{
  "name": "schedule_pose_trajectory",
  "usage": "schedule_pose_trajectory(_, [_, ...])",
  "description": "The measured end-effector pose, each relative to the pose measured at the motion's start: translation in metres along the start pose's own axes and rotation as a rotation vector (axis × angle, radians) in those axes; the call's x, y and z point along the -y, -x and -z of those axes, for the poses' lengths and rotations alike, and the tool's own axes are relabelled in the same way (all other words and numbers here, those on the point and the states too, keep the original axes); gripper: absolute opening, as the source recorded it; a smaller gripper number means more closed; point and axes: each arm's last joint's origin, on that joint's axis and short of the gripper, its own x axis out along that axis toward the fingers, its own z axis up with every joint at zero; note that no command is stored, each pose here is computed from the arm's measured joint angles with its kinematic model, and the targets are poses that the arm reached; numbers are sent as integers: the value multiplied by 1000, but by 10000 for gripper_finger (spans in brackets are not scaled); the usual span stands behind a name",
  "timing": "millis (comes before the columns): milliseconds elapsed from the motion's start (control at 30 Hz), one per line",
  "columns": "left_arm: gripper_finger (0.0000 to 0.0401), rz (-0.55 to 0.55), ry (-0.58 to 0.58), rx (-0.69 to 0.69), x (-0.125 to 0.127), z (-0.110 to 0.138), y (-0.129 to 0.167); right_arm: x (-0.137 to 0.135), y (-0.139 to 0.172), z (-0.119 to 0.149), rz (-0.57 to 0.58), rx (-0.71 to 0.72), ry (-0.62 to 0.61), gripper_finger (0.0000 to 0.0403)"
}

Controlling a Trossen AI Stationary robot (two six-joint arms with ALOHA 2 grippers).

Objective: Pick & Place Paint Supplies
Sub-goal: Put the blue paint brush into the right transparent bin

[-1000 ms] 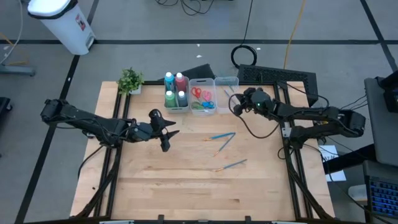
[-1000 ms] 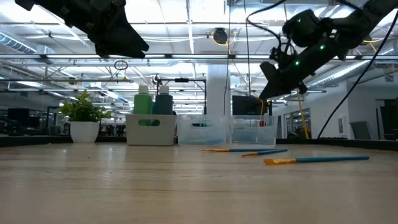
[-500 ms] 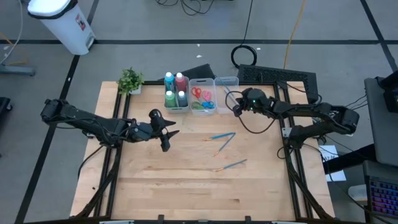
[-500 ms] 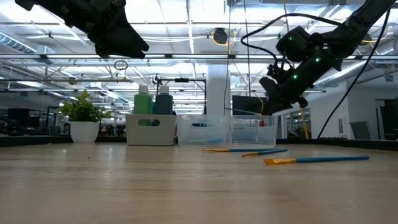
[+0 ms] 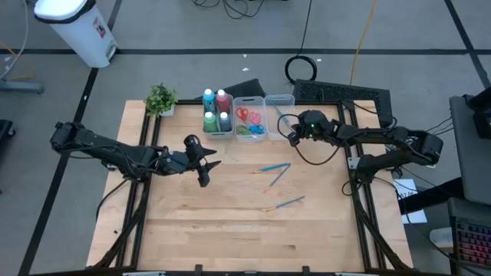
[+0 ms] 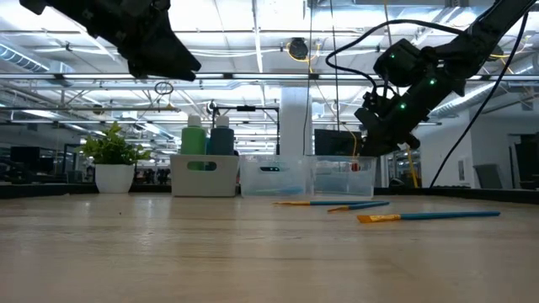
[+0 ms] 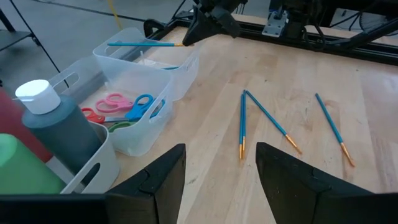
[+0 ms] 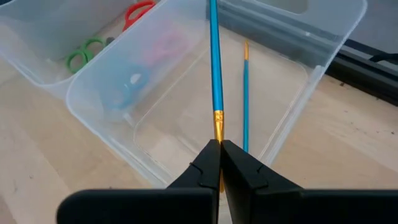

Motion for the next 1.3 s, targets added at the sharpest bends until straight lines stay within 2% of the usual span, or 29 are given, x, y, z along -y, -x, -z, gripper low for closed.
schedule_pose_trajectory(1300, [202,-3,-3,-8,0,1,0,-1,0,-2,-14,23,-3,0])
